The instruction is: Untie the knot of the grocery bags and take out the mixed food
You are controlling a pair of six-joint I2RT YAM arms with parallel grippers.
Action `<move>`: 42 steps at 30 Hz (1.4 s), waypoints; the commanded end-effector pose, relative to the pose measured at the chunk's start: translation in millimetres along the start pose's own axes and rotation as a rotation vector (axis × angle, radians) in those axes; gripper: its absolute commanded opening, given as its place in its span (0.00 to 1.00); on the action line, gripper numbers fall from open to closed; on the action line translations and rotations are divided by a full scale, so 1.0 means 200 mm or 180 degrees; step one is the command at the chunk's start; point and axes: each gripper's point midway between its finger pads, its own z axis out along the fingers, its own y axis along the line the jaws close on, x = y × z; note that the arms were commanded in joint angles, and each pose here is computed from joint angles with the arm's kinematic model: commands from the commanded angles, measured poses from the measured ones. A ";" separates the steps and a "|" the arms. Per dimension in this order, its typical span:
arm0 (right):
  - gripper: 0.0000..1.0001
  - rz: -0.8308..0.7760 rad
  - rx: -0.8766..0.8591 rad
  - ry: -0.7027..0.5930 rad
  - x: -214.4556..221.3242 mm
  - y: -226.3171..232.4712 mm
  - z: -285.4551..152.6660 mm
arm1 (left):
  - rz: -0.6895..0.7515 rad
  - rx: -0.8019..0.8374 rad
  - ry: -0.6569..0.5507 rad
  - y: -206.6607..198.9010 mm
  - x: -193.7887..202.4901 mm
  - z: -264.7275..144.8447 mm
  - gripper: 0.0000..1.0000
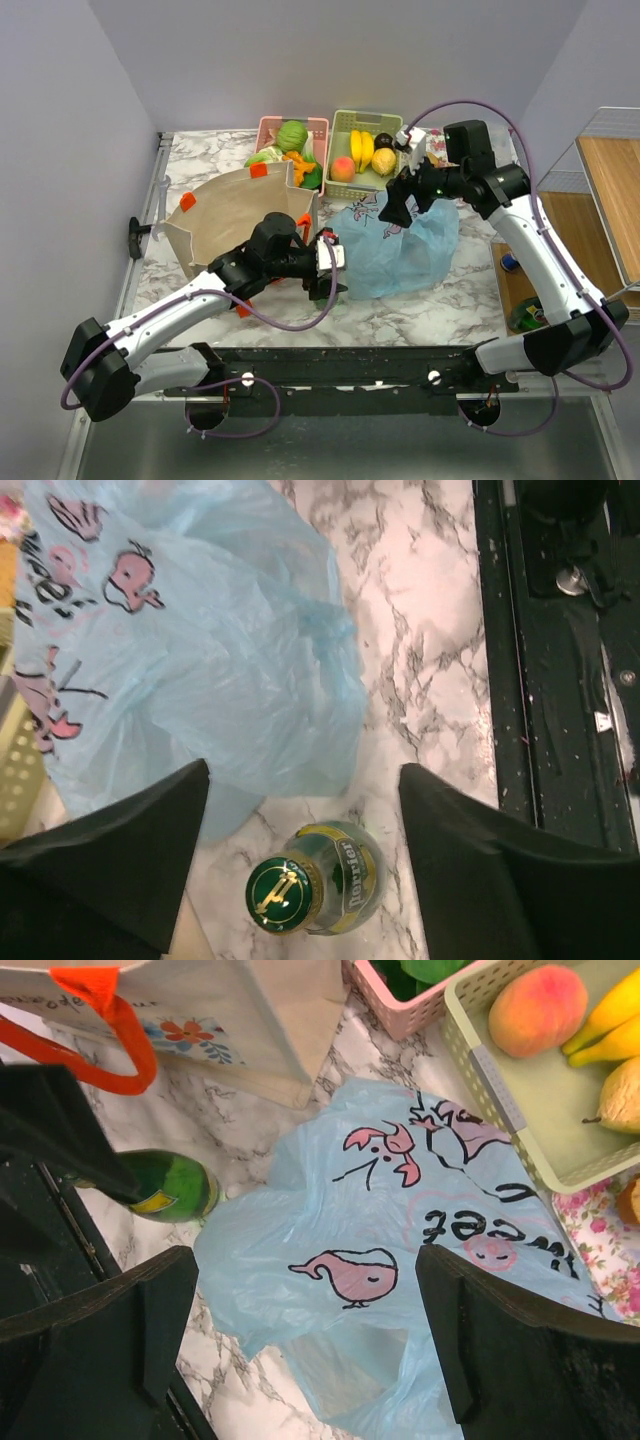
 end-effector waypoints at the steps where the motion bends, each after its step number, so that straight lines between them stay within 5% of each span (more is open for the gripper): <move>1: 1.00 -0.0125 -0.0271 0.0031 -0.04 0.08 -0.05 | 0.0328 -0.0187 -0.0327 0.05 -0.20 -0.07 0.86; 4: 1.00 -0.0187 -0.0357 0.0050 -0.06 0.10 -0.06 | 0.0294 -0.0194 -0.0324 0.03 -0.26 -0.12 0.99; 10: 1.00 -0.0619 -0.0488 -0.0005 -0.20 0.18 -0.11 | -0.0247 -0.0390 -0.0461 0.08 -0.60 -0.42 0.98; 20: 1.00 -0.2232 -0.0849 0.0323 -0.26 0.71 0.00 | -0.1551 -0.1660 0.0049 0.41 -0.40 -0.94 0.98; 33: 1.00 -0.4075 -0.1114 0.1252 0.11 1.23 0.26 | -0.2238 -0.2417 0.0358 0.42 -0.21 -1.27 0.98; 42: 1.00 -0.4649 -0.0937 0.2430 0.51 1.04 0.50 | -0.2573 -0.2387 0.0118 0.47 -0.22 -1.28 0.98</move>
